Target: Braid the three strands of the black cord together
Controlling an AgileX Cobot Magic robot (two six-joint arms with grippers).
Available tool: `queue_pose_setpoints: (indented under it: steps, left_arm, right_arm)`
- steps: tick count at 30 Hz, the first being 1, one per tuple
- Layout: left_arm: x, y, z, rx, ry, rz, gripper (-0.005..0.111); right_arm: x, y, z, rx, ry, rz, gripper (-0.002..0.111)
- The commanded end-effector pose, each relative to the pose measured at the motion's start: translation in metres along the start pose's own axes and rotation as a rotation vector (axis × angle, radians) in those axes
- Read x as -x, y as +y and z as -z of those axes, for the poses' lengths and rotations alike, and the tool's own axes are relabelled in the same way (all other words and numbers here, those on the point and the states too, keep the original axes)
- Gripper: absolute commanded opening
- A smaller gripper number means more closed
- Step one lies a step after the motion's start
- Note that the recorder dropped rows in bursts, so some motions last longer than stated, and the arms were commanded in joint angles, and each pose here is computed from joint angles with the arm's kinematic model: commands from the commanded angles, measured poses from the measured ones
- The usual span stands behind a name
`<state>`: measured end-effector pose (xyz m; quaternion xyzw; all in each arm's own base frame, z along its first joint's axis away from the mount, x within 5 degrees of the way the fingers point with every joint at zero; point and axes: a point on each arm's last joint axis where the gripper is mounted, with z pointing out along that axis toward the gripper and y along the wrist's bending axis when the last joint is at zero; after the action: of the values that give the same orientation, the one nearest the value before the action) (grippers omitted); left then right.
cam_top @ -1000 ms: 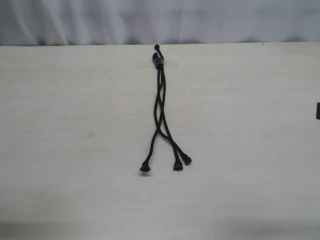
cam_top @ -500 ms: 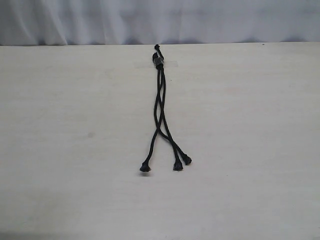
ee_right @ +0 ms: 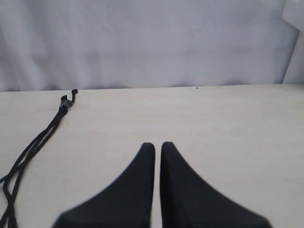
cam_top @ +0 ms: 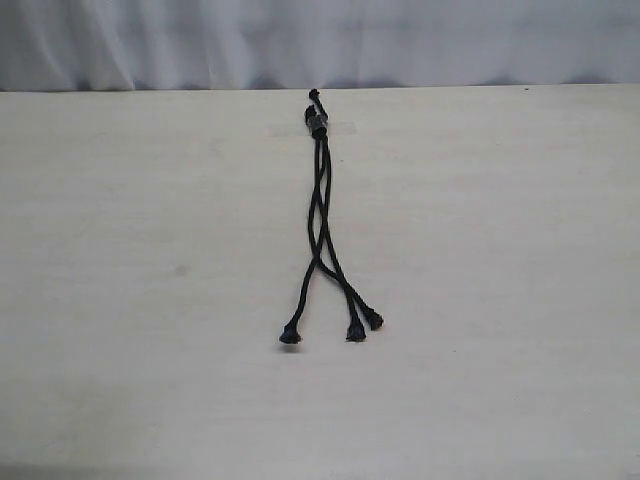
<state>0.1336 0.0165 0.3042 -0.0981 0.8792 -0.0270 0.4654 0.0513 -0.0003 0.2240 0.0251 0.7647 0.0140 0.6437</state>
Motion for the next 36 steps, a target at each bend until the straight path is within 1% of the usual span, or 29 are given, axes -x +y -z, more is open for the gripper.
queue_pose_setpoints:
  steps: [1,3,15,17,19,22,27,30,33,36]
  left_arm:
    - [0.000,0.001,0.000,0.008,-0.019,-0.002,0.000]
    - [0.001,0.001,0.000,0.008,-0.025,-0.002,0.000]
    - [0.002,0.000,0.003,0.006,-0.053,-0.008,0.000]
    - [0.002,0.001,0.011,0.029,-0.090,-0.067,0.000]
    - [-0.005,0.002,0.020,0.043,-0.136,-0.090,0.000]
    - [-0.022,0.004,0.027,0.060,-0.228,-0.111,0.000]
    - [-0.071,0.011,0.023,0.081,-0.327,-0.134,0.000]
    - [-0.095,0.014,0.019,0.086,-0.410,-0.138,0.000]
    - [-0.114,0.017,0.013,0.088,-0.455,-0.137,0.000]
    - [-0.129,0.019,0.006,0.095,-0.456,-0.150,0.000]
  right_arm:
    - [-0.038,-0.002,-0.009,-0.005,0.067,-0.010,0.004]
    - [-0.041,-0.002,-0.009,-0.005,0.090,-0.014,0.004]
    - [-0.040,-0.002,-0.009,-0.004,0.075,-0.014,0.004]
    - [-0.040,-0.002,-0.009,-0.004,0.075,-0.014,0.004]
    - [-0.040,-0.002,-0.009,-0.004,0.075,-0.014,0.004]
    - [-0.040,-0.002,-0.009,-0.002,0.075,-0.020,0.004]
    - [-0.040,-0.002,-0.009,-0.002,0.075,-0.020,0.004]
    - [-0.040,-0.002,-0.009,-0.002,0.075,-0.020,0.004]
    - [-0.040,-0.002,-0.009,-0.002,0.075,-0.020,0.004]
    - [-0.040,-0.002,-0.009,-0.002,0.075,-0.020,0.004]
